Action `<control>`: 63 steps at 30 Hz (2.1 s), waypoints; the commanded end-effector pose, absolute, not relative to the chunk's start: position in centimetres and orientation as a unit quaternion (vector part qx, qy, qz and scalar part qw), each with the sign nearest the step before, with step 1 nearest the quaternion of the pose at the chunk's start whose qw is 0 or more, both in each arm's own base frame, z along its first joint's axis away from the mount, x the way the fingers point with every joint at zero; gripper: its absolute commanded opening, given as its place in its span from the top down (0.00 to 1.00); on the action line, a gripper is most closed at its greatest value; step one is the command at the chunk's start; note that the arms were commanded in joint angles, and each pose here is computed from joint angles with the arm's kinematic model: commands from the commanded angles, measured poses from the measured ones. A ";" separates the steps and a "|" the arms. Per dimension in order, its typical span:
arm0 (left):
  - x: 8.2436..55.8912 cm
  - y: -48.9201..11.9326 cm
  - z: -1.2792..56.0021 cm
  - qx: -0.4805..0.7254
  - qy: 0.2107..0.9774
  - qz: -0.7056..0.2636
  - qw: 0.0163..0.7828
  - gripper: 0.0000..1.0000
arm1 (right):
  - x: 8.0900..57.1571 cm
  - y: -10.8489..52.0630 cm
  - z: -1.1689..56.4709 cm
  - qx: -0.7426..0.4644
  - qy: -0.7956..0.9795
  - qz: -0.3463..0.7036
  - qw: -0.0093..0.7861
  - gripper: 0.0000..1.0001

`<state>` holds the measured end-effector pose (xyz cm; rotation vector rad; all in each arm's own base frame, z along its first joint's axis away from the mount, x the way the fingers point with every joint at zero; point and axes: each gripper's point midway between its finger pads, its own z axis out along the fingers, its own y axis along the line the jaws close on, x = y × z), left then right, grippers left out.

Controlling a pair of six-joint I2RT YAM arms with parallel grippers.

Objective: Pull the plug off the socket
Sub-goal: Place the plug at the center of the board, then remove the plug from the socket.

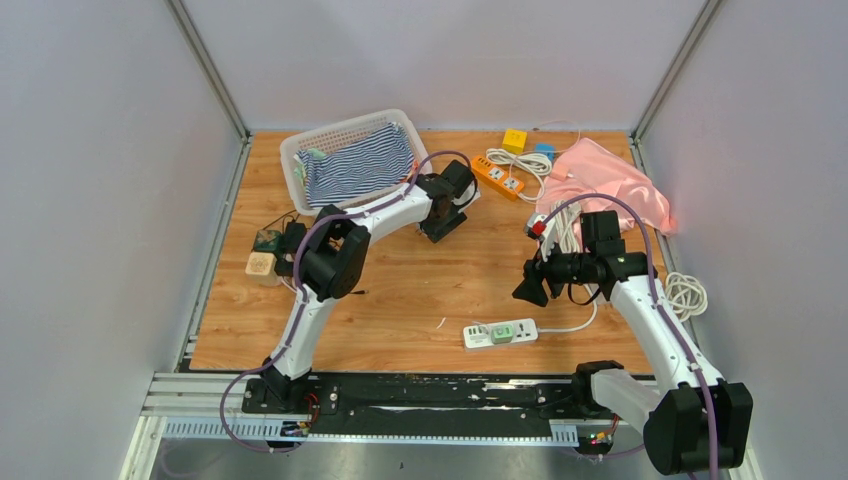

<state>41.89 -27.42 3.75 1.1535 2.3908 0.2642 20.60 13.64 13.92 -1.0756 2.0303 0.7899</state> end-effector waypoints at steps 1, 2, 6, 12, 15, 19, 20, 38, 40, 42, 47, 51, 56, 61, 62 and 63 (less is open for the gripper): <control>42.4 -27.2 4.0 0.421 0.869 0.109 0.236 0.32 | 20.6 13.4 13.7 -0.417 0.782 0.301 0.352 0.37; 42.4 -27.2 4.1 0.420 0.869 0.109 0.237 0.32 | 20.5 13.4 13.7 -0.417 0.782 0.301 0.352 0.37; 42.4 -27.4 4.8 0.414 0.871 0.103 0.245 0.32 | 20.5 13.4 13.6 -0.417 0.782 0.301 0.352 0.37; 41.8 -28.2 7.2 0.399 0.875 0.068 0.266 0.32 | 20.5 13.3 13.5 -0.416 0.783 0.299 0.351 0.37; 41.3 -28.5 8.0 0.396 0.874 0.050 0.276 0.32 | 20.5 13.4 13.6 -0.417 0.782 0.299 0.352 0.37; 40.7 -28.7 9.0 0.389 0.872 0.032 0.294 0.32 | 20.4 13.4 13.7 -0.419 0.781 0.300 0.354 0.37; 40.6 -28.7 9.5 0.388 0.871 0.026 0.301 0.32 | 20.4 13.4 13.7 -0.420 0.780 0.300 0.355 0.37; 33.8 -32.5 16.8 0.364 0.798 -0.206 0.433 0.32 | 20.0 13.6 13.9 -0.433 0.768 0.304 0.360 0.37; 32.3 -32.8 18.3 0.363 0.775 -0.243 0.457 0.32 | 19.8 13.7 14.0 -0.440 0.762 0.307 0.363 0.37; 30.6 -33.0 19.1 0.371 0.752 -0.274 0.471 0.32 | 19.6 13.8 14.2 -0.448 0.754 0.310 0.366 0.37; 26.7 -33.8 20.9 0.400 0.696 -0.317 0.504 0.33 | 18.9 14.2 14.4 -0.466 0.738 0.321 0.367 0.37; 23.6 -34.3 22.0 0.432 0.655 -0.338 0.519 0.32 | 18.3 14.4 14.4 -0.482 0.724 0.331 0.366 0.37; 20.3 -33.6 23.6 0.441 0.585 -0.358 0.579 0.32 | 17.3 14.8 14.7 -0.507 0.698 0.348 0.367 0.36; 16.7 -32.4 24.5 0.437 0.479 -0.400 0.647 0.31 | 16.3 15.2 14.8 -0.527 0.675 0.364 0.367 0.35; 16.1 -32.1 24.5 0.434 0.463 -0.409 0.655 0.30 | 16.1 15.2 14.8 -0.530 0.671 0.366 0.367 0.35; 15.6 -31.8 24.6 0.429 0.447 -0.417 0.665 0.29 | 16.0 15.3 14.7 -0.533 0.668 0.368 0.367 0.35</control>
